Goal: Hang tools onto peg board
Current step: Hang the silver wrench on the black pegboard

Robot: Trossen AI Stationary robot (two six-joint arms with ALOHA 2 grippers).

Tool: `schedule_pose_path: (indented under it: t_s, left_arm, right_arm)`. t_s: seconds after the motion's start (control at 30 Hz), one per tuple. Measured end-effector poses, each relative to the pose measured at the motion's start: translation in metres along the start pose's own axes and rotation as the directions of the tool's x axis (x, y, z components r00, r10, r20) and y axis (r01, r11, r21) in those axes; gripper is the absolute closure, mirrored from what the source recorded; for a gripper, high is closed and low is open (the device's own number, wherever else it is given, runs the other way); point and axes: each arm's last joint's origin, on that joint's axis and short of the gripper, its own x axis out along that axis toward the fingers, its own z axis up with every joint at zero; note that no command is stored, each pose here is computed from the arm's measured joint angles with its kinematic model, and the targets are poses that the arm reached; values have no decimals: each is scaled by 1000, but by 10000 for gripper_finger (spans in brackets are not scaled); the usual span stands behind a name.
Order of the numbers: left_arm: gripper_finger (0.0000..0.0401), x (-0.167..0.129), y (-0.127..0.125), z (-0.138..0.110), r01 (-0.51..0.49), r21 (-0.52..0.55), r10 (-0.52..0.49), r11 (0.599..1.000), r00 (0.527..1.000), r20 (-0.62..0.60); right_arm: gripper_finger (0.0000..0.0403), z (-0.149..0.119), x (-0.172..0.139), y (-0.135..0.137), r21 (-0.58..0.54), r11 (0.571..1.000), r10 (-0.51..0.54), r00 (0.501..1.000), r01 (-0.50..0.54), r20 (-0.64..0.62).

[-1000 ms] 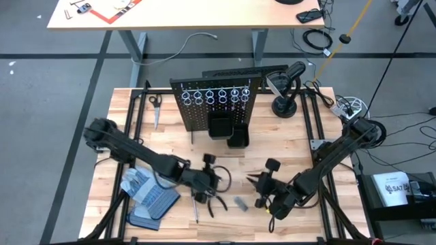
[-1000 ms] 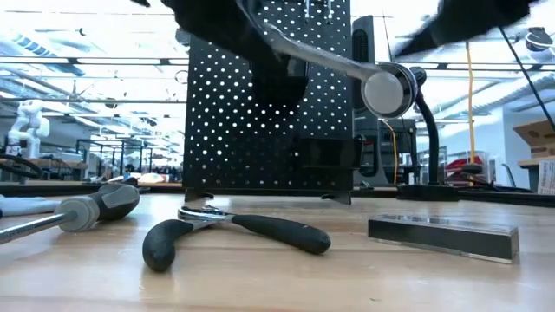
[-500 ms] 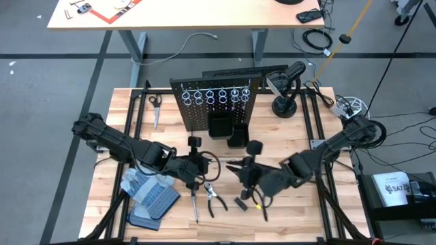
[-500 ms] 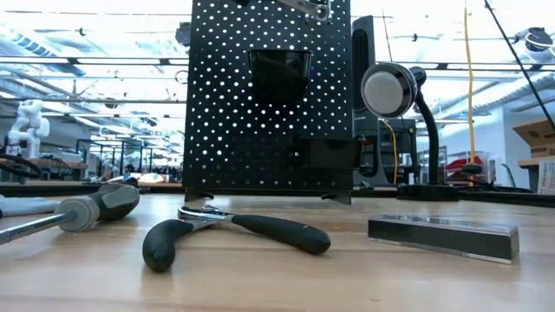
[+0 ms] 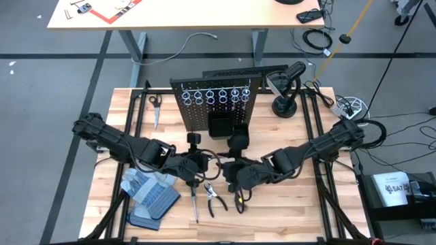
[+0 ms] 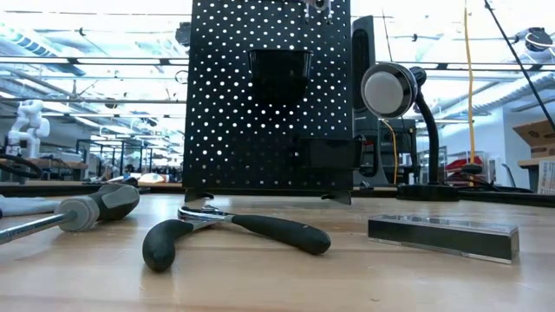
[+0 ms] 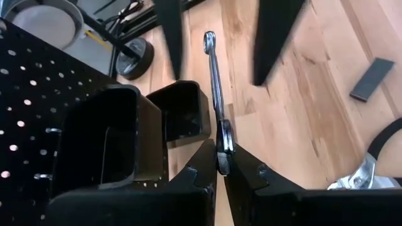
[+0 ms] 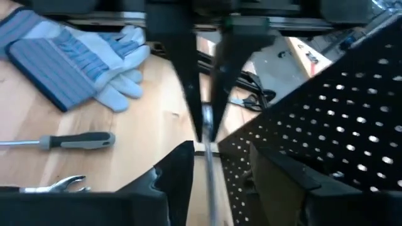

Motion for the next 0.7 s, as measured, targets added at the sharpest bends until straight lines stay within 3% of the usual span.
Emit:
schedule_pose_path:
  t_s: [0.37, 0.7]
  left_arm:
    - [381, 0, 1, 0, -5, 14, 5, 1000, 1000, 0]
    - [381, 0, 1, 0, -6, 13, 6, 1000, 1000, 3]
  right_arm:
    - [265, 0, 14, 1, 0, 1000, 24, 999, -24, -36]
    - [341, -1, 16, -2, -4, 1000, 24, 999, -24, -46]
